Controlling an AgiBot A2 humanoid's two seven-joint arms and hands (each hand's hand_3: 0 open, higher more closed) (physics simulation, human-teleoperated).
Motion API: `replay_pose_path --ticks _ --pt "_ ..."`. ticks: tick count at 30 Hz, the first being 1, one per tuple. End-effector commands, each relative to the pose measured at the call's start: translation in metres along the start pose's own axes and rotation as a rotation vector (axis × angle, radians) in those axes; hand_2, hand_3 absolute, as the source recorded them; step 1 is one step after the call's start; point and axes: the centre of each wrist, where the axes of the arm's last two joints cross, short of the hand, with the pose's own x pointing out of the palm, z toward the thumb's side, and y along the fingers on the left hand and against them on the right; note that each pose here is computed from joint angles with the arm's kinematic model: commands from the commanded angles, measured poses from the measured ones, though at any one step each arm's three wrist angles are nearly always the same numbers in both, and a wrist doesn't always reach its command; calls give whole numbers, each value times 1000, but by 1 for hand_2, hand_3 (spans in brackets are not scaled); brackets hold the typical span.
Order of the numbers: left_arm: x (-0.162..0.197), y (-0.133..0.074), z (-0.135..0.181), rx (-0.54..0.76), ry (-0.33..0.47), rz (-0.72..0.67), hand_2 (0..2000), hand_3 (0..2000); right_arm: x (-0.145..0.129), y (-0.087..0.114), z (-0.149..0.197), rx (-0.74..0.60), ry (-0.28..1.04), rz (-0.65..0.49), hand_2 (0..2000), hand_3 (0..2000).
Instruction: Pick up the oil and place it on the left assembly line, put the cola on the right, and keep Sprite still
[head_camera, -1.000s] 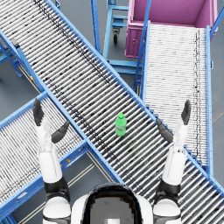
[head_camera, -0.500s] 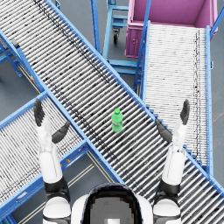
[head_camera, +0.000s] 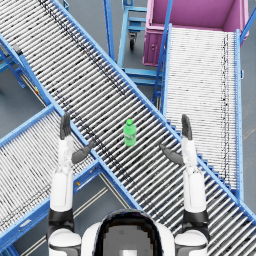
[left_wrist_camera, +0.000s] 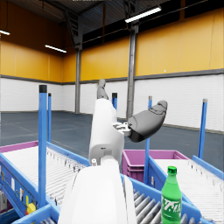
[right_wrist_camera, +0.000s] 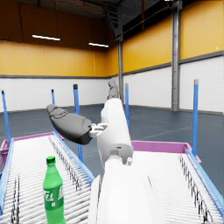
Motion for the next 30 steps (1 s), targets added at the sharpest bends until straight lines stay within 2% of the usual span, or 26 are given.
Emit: replay_pose_path --ticks 1,7,9,30 --pt "2 -2 -4 -24 -12 -8 0 0 2 1 -2 17 -15 19 0 0" --pt "12 -19 -30 -199 -93 -56 0 0 18 10 -20 139 -116 146 0 0" --pt "13 -21 -33 -221 -102 -60 0 0 20 12 -22 154 -129 160 0 0" --pt "14 -23 -36 -243 -112 -65 0 0 22 13 -24 170 -142 175 0 0"
